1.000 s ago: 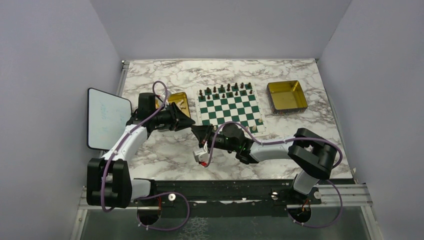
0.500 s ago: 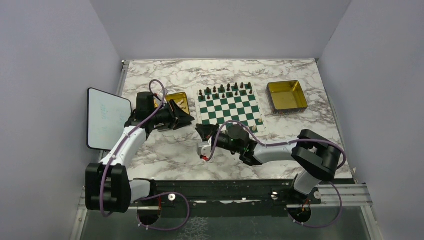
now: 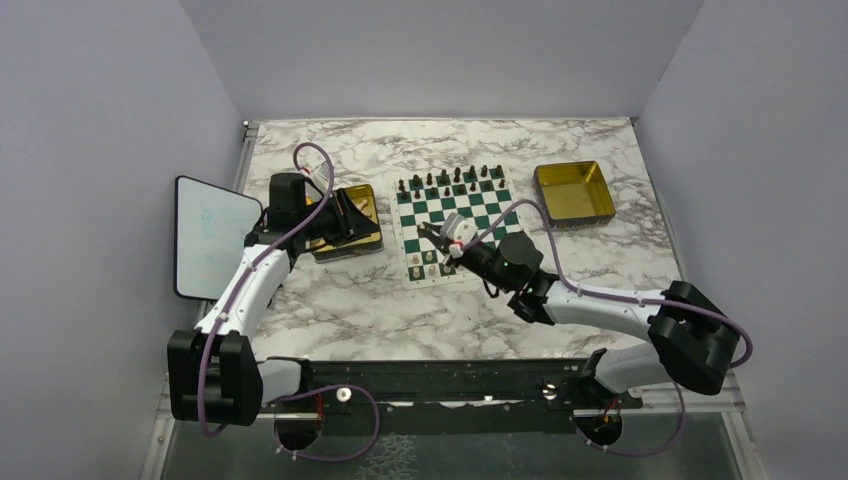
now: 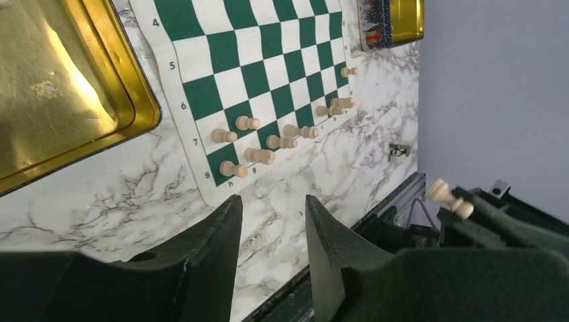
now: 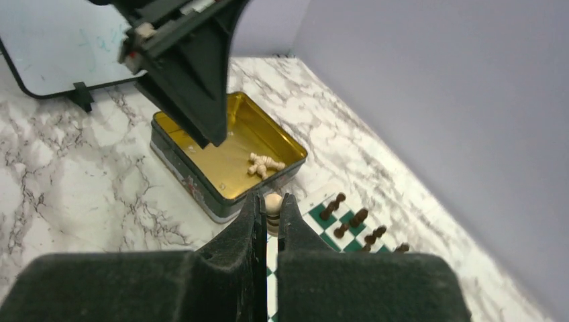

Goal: Set up the chess pieces on the board
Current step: Adjust the chess piece.

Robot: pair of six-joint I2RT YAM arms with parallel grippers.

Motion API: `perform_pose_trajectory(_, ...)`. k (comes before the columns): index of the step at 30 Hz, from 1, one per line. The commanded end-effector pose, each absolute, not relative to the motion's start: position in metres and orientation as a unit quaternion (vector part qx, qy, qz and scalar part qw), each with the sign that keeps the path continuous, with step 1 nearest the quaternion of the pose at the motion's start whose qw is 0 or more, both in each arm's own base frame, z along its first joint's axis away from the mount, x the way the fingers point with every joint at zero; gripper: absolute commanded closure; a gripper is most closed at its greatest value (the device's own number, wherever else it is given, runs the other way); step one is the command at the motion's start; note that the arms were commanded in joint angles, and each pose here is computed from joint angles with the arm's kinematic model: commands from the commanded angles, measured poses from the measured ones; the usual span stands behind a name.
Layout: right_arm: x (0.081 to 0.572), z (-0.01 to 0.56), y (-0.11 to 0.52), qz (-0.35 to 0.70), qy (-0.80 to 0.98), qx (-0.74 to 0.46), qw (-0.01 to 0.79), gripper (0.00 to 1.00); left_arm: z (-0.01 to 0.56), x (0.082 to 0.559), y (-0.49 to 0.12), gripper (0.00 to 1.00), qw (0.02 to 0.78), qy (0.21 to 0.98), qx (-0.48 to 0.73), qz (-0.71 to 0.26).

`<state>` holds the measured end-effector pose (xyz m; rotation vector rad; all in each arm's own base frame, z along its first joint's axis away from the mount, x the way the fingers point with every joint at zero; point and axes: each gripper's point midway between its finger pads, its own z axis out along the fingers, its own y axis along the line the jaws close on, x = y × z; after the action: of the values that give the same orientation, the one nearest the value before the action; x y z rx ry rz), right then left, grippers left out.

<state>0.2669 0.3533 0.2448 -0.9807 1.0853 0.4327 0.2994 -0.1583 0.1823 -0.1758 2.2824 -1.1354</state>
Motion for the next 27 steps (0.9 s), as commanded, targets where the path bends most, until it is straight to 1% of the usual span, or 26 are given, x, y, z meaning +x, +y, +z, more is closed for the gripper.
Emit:
perform_pose_trajectory(1,0.282,0.228,0.343,0.273,0.602,-0.368,0.655,0.99,0.193,0.309,-0.152,0.59,0.338,0.853,-0.021,-0.396)
perform_pose_trajectory(9,0.288,0.216,0.337,0.325,0.616,-0.341,0.632,0.99,0.204,0.313,-0.156,0.59,0.369,0.838,0.024,-0.401)
perform_pose_trajectory(12,0.286,0.215,0.337,0.338,0.614,-0.338,0.628,0.99,0.210,0.311,-0.163,0.59,0.399,0.822,0.074,-0.400)
perform_pose_trajectory(14,0.287,0.218,0.334,0.356,0.620,-0.317,0.623,0.99,0.216,0.308,-0.169,0.60,0.420,0.807,0.106,-0.400)
perform_pose_trajectory(18,0.288,0.228,0.331,0.378,0.642,-0.280,0.606,0.99,0.226,0.285,-0.201,0.61,0.462,0.756,0.219,-0.409)
perform_pose_trajectory(19,0.288,0.232,0.331,0.386,0.649,-0.266,0.599,0.99,0.231,0.281,-0.210,0.61,0.484,0.735,0.251,-0.404)
perform_pose_trajectory(24,0.289,0.252,0.329,0.412,0.694,-0.194,0.558,0.99,0.248,0.268,-0.230,0.58,0.544,0.673,0.306,-0.396)
perform_pose_trajectory(27,0.285,0.269,0.325,0.436,0.694,-0.156,0.551,0.99,0.254,0.266,-0.237,0.51,0.564,0.651,0.330,-0.387)
